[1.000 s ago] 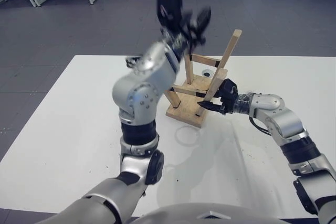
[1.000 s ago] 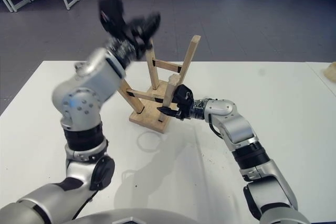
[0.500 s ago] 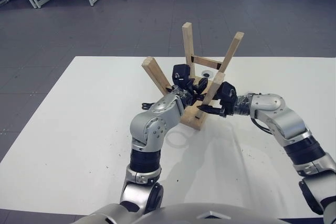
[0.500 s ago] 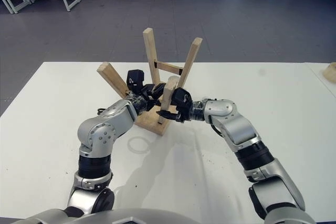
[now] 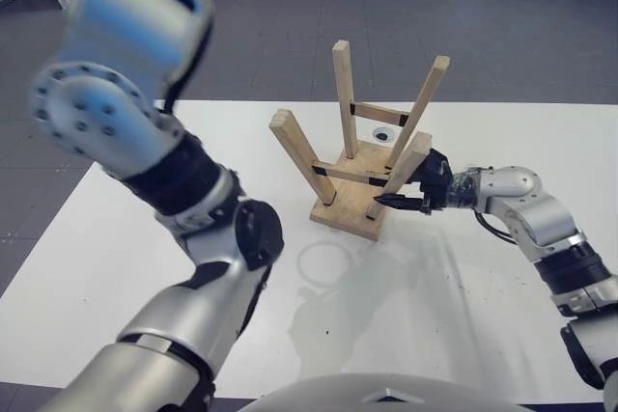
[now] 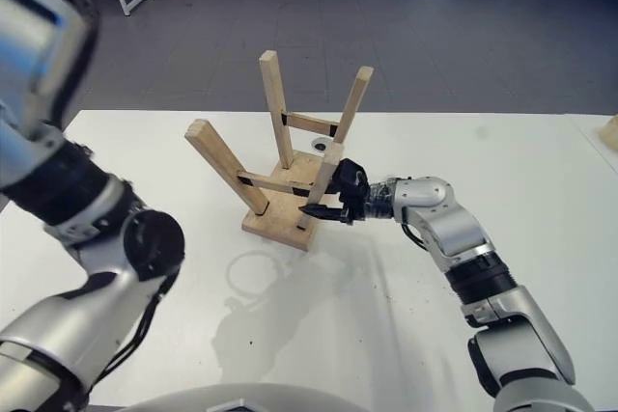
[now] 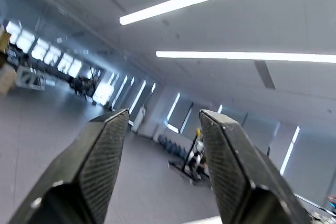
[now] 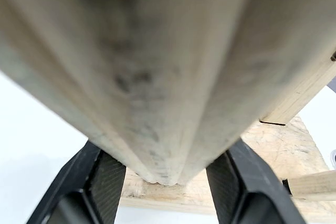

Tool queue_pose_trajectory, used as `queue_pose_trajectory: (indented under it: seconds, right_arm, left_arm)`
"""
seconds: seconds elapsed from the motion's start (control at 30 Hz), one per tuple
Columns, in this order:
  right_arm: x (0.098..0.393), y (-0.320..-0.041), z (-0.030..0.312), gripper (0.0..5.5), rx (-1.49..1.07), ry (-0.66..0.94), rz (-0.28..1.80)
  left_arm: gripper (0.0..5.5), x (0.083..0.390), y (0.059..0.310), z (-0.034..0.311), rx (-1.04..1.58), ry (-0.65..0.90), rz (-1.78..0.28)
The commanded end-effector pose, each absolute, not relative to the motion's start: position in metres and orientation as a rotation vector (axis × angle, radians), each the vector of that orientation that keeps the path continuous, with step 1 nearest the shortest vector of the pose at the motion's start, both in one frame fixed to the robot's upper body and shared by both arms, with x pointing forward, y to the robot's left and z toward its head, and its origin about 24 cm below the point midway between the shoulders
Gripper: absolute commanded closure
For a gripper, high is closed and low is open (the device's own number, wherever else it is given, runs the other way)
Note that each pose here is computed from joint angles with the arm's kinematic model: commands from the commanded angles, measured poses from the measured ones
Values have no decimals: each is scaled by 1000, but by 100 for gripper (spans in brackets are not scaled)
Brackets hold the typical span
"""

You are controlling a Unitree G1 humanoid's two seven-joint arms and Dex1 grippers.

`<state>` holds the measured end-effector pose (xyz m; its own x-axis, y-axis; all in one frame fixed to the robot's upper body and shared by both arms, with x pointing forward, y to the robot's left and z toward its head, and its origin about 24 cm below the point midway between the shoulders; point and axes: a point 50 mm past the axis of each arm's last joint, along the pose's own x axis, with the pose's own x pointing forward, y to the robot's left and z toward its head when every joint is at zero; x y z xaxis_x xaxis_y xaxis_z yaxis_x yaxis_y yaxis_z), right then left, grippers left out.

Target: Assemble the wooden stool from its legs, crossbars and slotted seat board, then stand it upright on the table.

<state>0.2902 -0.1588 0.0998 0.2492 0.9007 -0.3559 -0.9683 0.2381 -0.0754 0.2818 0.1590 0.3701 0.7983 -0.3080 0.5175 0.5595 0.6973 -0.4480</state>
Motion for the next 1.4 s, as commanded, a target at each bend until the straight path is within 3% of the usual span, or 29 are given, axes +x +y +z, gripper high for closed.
queue_pose_trajectory:
  seconds: [0.03,0.17,0.27,0.4,0.5,0.63,0.7,0.9,1.1,1.23,1.4]
  right_arm:
    - [226,-209,10,347,-189,827,1386]
    - [227,-215,14,347,-156,786,1415]
    - [230,-219,17,347,-155,756,1408]
    - [231,-222,20,347,-167,748,1413]
    - [229,-223,22,347,-176,752,1425]
    - [227,-218,22,347,-185,751,1441]
    - [230,-213,24,347,-189,732,1446]
    - [227,-203,22,347,-209,691,1467]
    - [211,-196,9,347,-303,735,1517]
    - [218,-188,13,347,-330,735,1463]
    - [230,-188,10,347,-348,712,1354]
  left_arm:
    - [301,307,234,325,-457,-238,-14]
    - [301,309,254,230,-228,34,215]
    - [301,297,242,167,-129,206,265]
    - [301,281,214,130,-120,274,256]
    - [301,275,161,127,-156,245,2]
    - [301,242,46,160,-266,152,-700]
    - [301,223,21,160,-261,186,-853]
    - [301,236,41,140,-211,277,-659]
    - [301,251,61,139,-170,270,-537]
    - [301,257,70,139,-190,269,-458]
    - [301,289,135,152,-186,176,-71]
